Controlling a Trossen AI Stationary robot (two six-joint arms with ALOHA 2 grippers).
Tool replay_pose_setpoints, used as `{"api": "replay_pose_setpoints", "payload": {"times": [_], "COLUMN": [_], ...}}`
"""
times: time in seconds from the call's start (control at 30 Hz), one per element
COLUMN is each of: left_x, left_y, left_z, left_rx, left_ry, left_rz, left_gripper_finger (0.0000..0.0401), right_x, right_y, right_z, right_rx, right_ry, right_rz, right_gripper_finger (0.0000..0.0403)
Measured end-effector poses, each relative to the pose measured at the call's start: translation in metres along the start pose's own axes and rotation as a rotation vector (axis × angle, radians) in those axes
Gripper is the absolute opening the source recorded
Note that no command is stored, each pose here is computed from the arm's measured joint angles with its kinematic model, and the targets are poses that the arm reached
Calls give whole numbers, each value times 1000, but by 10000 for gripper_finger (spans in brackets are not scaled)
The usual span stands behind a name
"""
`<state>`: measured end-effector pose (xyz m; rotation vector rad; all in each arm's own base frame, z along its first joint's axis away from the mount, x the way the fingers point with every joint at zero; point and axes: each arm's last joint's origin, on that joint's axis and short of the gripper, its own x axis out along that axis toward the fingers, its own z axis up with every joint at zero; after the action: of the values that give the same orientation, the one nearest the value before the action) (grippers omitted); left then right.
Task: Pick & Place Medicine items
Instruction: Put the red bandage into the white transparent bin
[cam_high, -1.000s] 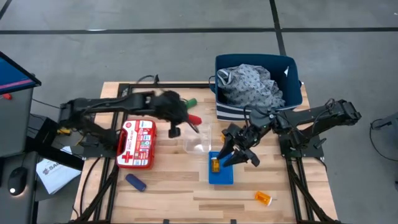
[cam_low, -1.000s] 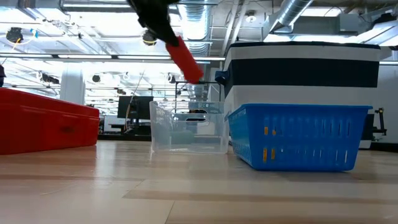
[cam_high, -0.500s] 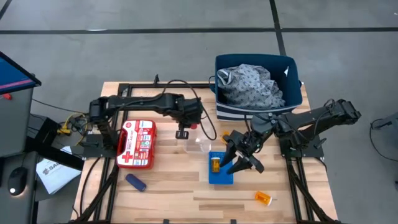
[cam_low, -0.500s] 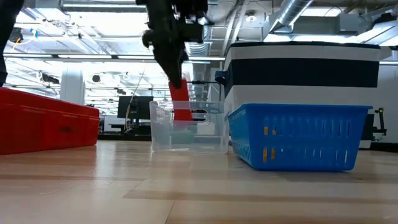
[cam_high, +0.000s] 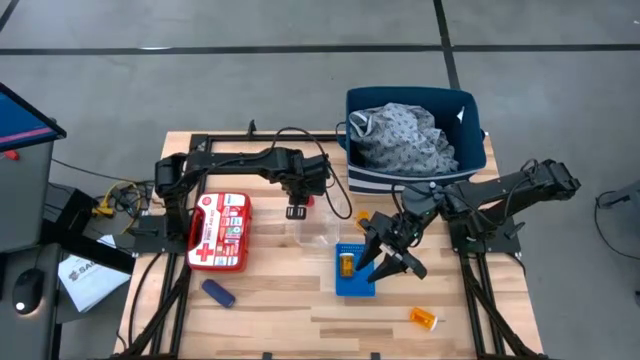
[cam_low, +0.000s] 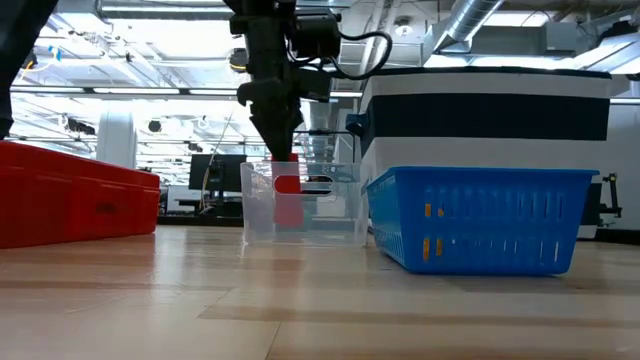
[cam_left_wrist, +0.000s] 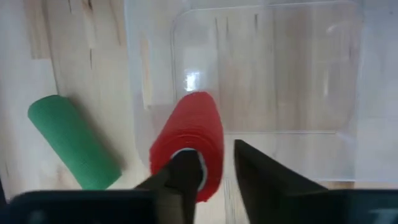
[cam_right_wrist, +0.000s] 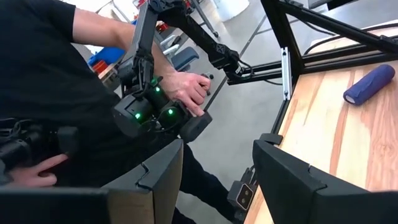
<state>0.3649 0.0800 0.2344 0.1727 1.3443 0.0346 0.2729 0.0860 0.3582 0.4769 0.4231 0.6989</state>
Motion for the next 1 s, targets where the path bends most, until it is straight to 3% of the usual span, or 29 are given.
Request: {"api": "replay_pose_setpoints", "payload": {"times": [0.17,0.3,0.57,0.67,0.77,0.87,1.0], "left_x": [0,0,0,-1,-1,0,0], "left_y": [0,0,2,0,0,4,4], "left_z": [0,1,2,1,2,0,-2], "left_rx": [-1,-2,-14,-2,-12,-12,8], "left_ry": [-5,-9,-45,-12,-34,-13,-1], "left_rz": [0,1,-52,-7,-50,2,-16], "left_gripper_finger": [166,194,199,193,187,181,177], "right_x": [-1,-1,-3,-3,-3,-3,-3], "right_y": [-1,-2,-5,-5,-5,-5,-5], "right_z": [1,1,2,2,2,2,2], "right_rx": [-10,-24,-21,-19,-18,-16,-18], "right_ry": [-1,-3,-8,-7,-5,-1,0], "right_rz": [-2,-3,-13,-15,-15,-17,-17], "right_gripper_finger": [191,191,191,191,191,191,191]}}
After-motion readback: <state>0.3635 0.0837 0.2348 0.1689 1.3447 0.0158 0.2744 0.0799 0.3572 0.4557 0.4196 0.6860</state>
